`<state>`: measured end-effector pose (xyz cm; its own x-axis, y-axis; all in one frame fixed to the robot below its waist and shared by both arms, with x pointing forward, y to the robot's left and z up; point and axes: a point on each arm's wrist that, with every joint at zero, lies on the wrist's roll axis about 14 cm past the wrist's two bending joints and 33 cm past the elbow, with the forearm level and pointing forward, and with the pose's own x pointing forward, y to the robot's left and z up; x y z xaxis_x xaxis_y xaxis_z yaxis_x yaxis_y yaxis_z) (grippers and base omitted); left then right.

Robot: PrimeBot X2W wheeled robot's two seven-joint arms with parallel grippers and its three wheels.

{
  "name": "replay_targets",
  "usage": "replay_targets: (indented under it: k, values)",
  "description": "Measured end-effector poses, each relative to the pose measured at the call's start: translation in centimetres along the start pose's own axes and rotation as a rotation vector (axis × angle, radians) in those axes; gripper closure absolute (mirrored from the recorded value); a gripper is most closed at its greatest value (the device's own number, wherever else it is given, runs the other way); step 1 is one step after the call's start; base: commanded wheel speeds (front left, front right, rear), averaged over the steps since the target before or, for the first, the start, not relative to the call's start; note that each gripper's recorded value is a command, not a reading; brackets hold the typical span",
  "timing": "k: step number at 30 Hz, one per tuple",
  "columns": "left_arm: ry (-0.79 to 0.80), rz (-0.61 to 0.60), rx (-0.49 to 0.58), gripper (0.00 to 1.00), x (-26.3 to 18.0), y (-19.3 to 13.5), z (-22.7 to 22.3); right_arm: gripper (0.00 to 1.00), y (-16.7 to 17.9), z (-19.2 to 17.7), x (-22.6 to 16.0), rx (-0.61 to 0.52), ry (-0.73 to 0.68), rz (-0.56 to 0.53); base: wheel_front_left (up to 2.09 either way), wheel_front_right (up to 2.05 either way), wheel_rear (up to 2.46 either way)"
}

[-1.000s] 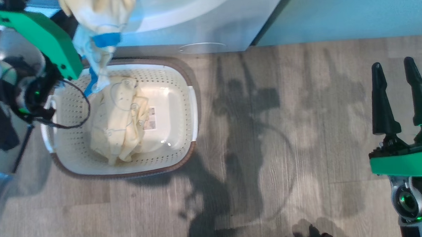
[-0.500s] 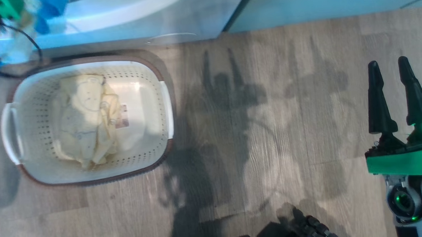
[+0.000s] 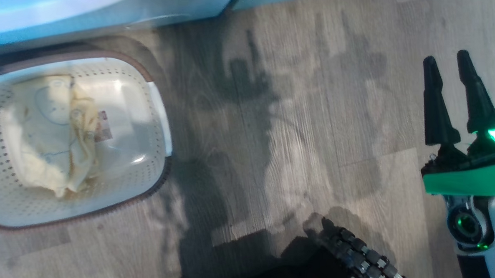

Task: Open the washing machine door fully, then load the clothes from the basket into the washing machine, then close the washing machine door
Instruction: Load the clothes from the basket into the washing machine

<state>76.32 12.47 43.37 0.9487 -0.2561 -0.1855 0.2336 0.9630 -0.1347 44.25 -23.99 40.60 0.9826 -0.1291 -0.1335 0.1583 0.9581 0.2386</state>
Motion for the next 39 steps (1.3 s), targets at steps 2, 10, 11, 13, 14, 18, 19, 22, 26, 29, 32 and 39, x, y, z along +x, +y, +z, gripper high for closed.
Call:
replay_targets:
  k: [2, 10, 11, 13, 14, 18, 19, 22, 26, 29, 32, 39]
  values:
    - [-0.035, 0.007, 0.015, 1.00, 0.8, 0.2, 0.2, 0.00, -0.3, -0.1, 0.2, -0.006, 0.003, -0.008, 0.00, 0.00, 0.00]
    - [-0.168, 0.033, 0.109, 1.00, 3.1, 0.6, 2.0, 0.00, -0.8, -0.5, 0.4, -0.028, 0.016, -0.016, 0.00, 0.00, 0.00]
    - [-0.204, 0.037, 0.125, 1.00, 3.3, 0.6, 2.7, 0.00, -0.8, -0.6, 0.4, -0.029, 0.020, -0.017, 0.00, 0.00, 0.00]
    - [-0.270, 0.044, 0.151, 1.00, 3.6, 0.7, 4.1, 0.00, -0.9, -0.8, 0.4, -0.031, 0.026, -0.019, 0.00, 0.00, 0.00]
    - [-0.303, 0.048, 0.165, 1.00, 3.6, 0.7, 4.8, 0.00, -0.9, -0.9, 0.4, -0.032, 0.029, -0.019, 0.00, 0.00, 0.00]
    - [-0.336, 0.065, 0.183, 1.00, 4.1, 1.0, 5.3, 0.00, -1.0, -1.1, 0.3, -0.035, 0.035, -0.020, 0.00, 0.00, 0.00]
    - [-0.321, 0.068, 0.185, 1.00, 4.2, 1.1, 4.9, 0.00, -1.0, -1.1, 0.3, -0.035, 0.036, -0.020, 0.00, 0.00, 0.00]
    - [-0.225, 0.077, 0.157, 1.00, 4.7, 1.6, 2.2, 0.00, -0.9, -1.3, 0.4, -0.033, 0.039, -0.018, 0.00, 0.00, 0.00]
    - [-0.114, 0.091, 0.100, 1.00, 4.8, 2.3, -0.4, 0.00, -0.6, -1.5, 0.5, -0.027, 0.040, -0.011, 0.00, 0.00, 0.00]
    - [-0.051, 0.101, 0.063, 1.00, 4.6, 2.6, -1.7, 0.00, -0.3, -1.6, 0.7, -0.023, 0.039, -0.002, 0.00, 0.00, 0.00]
    - [-0.037, 0.108, 0.051, 0.00, 4.4, 2.7, -1.8, 0.00, 0.0, -1.6, 1.0, -0.022, 0.035, 0.011, 0.00, 0.00, 0.00]
    - [-0.027, 0.131, 0.005, 0.00, 3.5, 2.9, -1.5, 0.00, 1.0, -1.0, 1.6, -0.035, 0.013, 0.046, 0.00, 0.00, 0.00]
